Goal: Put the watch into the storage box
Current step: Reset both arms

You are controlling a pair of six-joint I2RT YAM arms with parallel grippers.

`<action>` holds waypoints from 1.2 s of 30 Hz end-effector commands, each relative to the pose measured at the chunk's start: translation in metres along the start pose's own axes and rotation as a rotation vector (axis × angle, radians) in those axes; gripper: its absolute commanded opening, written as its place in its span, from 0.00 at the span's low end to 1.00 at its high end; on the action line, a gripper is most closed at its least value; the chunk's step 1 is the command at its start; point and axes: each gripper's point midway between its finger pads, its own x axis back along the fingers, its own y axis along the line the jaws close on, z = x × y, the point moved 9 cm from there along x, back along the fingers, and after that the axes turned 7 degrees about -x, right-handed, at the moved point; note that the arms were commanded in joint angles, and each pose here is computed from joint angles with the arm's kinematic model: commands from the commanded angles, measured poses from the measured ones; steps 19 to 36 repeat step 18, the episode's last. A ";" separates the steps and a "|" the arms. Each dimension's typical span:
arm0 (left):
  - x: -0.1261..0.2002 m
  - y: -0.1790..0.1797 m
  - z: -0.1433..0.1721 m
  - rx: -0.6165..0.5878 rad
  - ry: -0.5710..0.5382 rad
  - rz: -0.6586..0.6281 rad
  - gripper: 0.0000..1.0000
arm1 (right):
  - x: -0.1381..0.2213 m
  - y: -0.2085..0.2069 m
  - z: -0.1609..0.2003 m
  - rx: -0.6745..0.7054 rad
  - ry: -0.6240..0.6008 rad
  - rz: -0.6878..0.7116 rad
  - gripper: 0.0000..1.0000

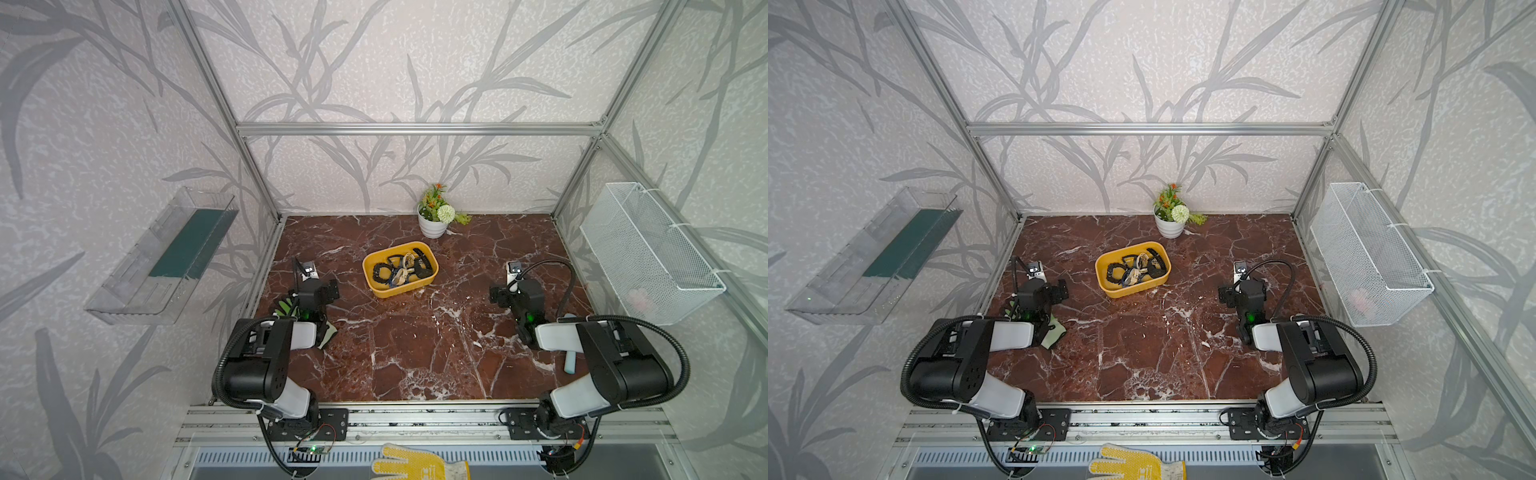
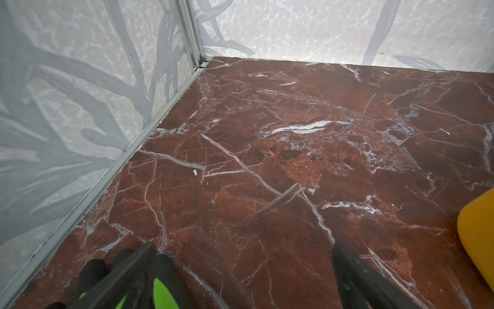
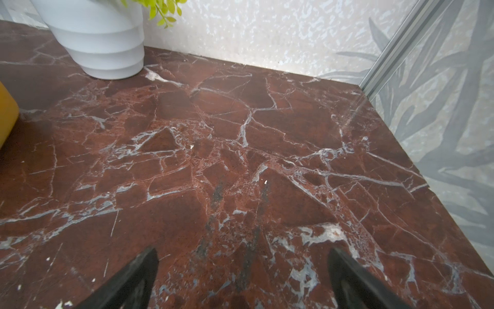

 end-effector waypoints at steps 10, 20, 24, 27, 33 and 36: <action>0.000 0.002 -0.009 0.011 -0.027 -0.004 0.99 | -0.006 0.001 -0.011 -0.003 -0.009 0.006 0.99; -0.001 0.002 -0.009 0.013 -0.026 -0.002 0.99 | -0.006 0.002 -0.011 -0.003 -0.009 0.004 0.99; -0.001 0.002 -0.009 0.013 -0.026 -0.002 0.99 | -0.006 0.002 -0.011 -0.003 -0.009 0.004 0.99; -0.001 0.002 -0.009 0.013 -0.026 -0.002 0.99 | -0.006 0.002 -0.011 -0.003 -0.009 0.004 0.99; -0.001 0.002 -0.009 0.013 -0.026 -0.002 0.99 | -0.006 0.002 -0.011 -0.003 -0.009 0.004 0.99; -0.001 0.002 -0.009 0.013 -0.026 -0.002 0.99 | -0.006 0.002 -0.011 -0.003 -0.009 0.004 0.99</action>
